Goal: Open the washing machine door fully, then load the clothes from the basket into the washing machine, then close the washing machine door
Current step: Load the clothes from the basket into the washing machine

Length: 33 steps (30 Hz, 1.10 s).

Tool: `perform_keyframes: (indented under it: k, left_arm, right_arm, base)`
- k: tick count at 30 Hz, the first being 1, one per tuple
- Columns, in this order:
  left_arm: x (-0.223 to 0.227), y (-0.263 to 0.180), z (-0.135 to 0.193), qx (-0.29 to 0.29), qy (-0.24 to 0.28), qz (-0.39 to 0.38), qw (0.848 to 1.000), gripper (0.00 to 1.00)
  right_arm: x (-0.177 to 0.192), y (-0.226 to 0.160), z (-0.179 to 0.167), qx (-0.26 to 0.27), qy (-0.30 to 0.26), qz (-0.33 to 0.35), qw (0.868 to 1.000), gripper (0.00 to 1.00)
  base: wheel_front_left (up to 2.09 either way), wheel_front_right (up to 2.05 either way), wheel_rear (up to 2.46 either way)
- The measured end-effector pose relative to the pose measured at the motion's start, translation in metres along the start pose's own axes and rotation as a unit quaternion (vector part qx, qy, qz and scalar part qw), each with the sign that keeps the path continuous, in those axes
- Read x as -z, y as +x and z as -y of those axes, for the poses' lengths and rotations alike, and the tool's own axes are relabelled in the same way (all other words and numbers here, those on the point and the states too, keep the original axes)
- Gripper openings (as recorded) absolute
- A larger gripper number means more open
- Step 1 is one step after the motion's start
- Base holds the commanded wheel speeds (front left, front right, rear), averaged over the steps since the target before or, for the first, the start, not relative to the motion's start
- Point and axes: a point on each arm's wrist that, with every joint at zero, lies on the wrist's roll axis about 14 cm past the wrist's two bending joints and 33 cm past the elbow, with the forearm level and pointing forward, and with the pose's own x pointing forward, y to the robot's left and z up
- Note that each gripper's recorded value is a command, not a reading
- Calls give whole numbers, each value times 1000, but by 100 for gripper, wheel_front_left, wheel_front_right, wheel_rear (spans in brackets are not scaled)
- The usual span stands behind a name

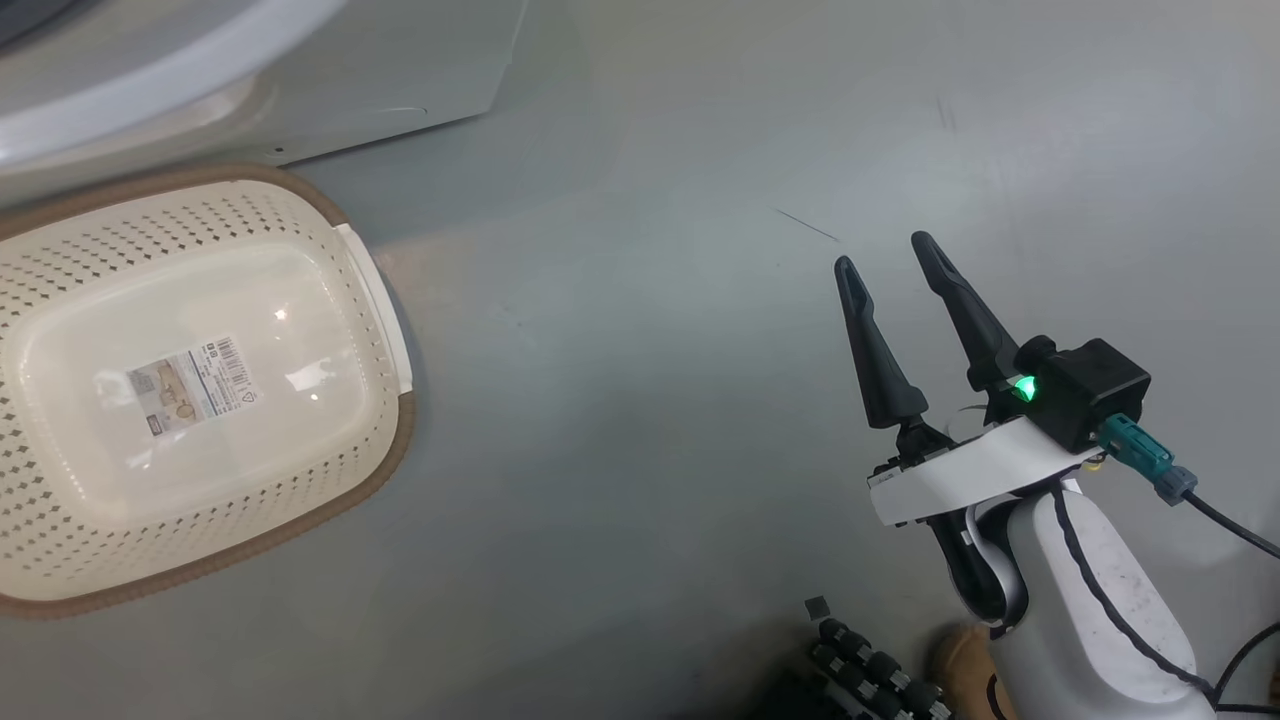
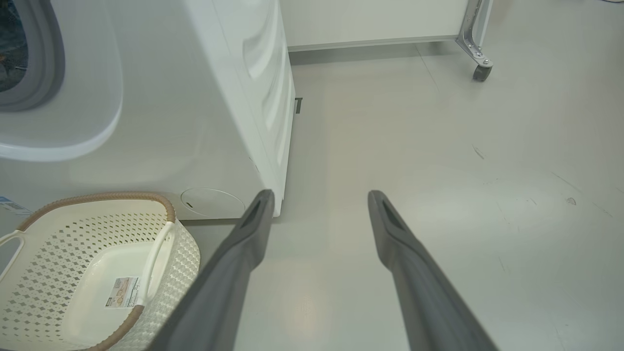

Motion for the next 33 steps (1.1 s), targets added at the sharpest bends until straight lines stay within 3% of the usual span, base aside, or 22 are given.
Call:
perform_keyframes:
  k: [16, 27, 33]
  left_arm:
    - [-17, 38, -10, -5, -5, 44, 999, 0]
    - [-50, 46, -24, -38, -21, 134, 990, 0]
    - [-38, 49, -23, -32, 29, 117, 992, 23]
  right_arm:
    - [21, 2, 13, 22, 6, -27, 999, 100]
    - [27, 3, 15, 25, 11, -35, 999, 100]
    - [28, 2, 14, 24, 12, -37, 999, 100]
  base:
    - [0, 0, 0]
    - [0, 0, 0]
    - [0, 0, 0]
